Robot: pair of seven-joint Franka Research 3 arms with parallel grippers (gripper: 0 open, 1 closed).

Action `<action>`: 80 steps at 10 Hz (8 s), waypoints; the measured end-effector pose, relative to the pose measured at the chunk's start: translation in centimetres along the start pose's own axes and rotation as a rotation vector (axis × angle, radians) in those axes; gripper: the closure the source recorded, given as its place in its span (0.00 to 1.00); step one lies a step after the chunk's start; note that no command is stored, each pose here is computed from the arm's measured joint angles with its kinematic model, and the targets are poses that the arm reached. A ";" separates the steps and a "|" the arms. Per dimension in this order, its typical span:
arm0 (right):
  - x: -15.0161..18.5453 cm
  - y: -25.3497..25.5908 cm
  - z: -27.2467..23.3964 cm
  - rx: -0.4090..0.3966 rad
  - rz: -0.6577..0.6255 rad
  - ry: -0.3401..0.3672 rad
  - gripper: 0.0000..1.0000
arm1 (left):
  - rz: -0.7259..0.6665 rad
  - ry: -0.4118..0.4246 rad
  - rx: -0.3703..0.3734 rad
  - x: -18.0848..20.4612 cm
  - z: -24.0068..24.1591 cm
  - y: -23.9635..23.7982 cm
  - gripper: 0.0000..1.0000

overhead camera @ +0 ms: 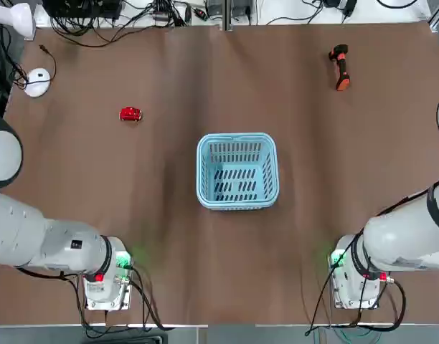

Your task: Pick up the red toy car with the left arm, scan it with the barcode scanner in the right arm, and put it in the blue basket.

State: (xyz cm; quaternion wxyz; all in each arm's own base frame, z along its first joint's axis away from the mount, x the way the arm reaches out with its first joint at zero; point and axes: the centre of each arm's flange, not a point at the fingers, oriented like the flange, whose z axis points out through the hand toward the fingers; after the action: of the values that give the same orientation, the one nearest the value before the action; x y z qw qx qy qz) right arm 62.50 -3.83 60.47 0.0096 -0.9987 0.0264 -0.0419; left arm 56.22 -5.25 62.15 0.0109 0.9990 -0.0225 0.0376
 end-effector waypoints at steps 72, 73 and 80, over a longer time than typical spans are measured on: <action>-3.8 -28.3 24.6 1.104 -0.335 -0.624 0.63 | -1.409 -0.062 -0.036 -3.0 18.6 35.0 0.56; -4.2 -28.7 24.3 1.128 -0.347 -0.652 0.63 | -1.419 -0.056 -0.043 -2.8 18.8 36.0 0.56; -5.7 -31.3 24.4 1.229 -0.347 -0.666 0.63 | -1.481 -0.088 -0.062 -4.0 19.0 39.8 0.56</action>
State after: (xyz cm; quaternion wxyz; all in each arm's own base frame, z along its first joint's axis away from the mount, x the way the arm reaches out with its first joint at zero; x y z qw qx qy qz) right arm 60.47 28.16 36.30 0.5706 -0.7624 -0.1655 0.2566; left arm 51.84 -45.30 43.75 0.0607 0.7525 0.6555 -0.0203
